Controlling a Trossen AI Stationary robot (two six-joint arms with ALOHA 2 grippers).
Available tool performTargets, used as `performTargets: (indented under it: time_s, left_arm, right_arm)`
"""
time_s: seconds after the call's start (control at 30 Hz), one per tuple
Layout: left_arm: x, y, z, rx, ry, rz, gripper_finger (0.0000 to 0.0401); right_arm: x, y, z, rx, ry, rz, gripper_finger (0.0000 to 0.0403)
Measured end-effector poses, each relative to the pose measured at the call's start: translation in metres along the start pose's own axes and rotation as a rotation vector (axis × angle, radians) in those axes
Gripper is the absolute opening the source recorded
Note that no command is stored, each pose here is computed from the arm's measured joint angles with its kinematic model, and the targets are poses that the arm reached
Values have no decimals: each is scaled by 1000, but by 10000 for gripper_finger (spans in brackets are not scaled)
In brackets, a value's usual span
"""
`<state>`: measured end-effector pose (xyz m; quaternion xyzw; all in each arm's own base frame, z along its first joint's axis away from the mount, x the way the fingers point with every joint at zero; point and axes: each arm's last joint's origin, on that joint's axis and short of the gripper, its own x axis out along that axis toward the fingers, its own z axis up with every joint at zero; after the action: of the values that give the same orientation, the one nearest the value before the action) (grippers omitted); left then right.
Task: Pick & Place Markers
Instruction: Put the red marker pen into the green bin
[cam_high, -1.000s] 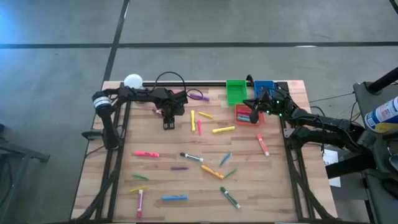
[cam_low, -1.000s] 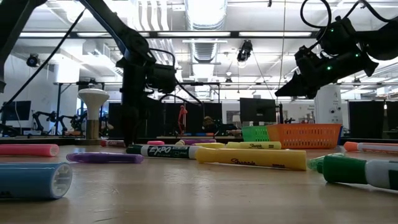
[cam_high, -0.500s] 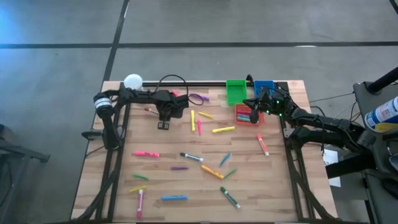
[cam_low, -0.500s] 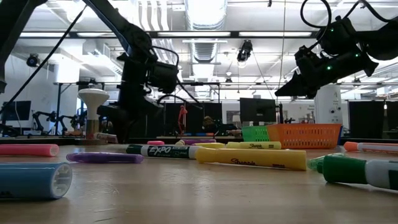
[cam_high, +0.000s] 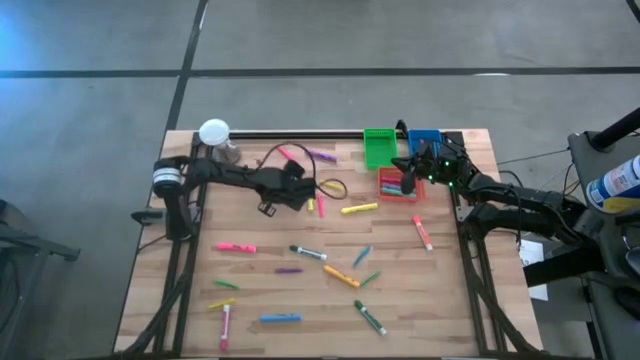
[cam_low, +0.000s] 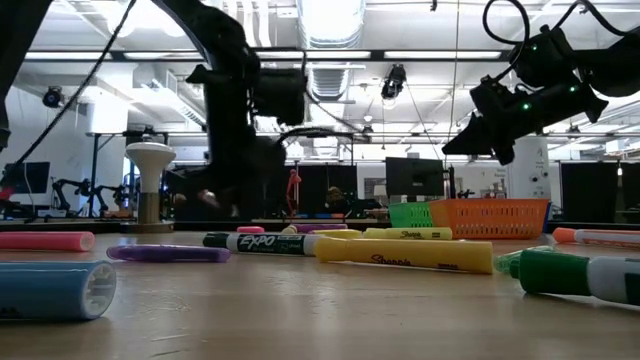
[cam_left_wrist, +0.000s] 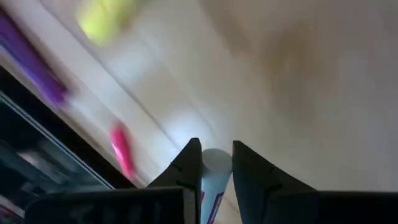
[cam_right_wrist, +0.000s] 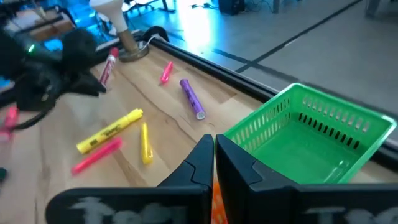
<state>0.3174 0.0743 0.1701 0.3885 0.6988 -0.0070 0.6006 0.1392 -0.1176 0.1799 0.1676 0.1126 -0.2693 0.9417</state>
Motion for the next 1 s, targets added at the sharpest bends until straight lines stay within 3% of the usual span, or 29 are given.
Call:
performTargets:
  time_s: [0.17, 0.47, 0.8, 1.0]
  left_arm:
    - [-13, -4, 21, 63, -63, 134, 54]
    - [-41, -18, 56, 66, -217, 304, 54]
    - [-71, -43, 84, 99, -342, 426, 54]
    - [-84, -59, 91, 167, -325, 489, 54]
  right_arm:
    - [2, -1, -2, 93, 18, -3, 13]
    - [14, -1, 1, 197, 53, 17, 13]
    - [42, -1, 0, 337, 31, 291, 15]
    - [61, 0, 1, 443, 53, 460, 63]
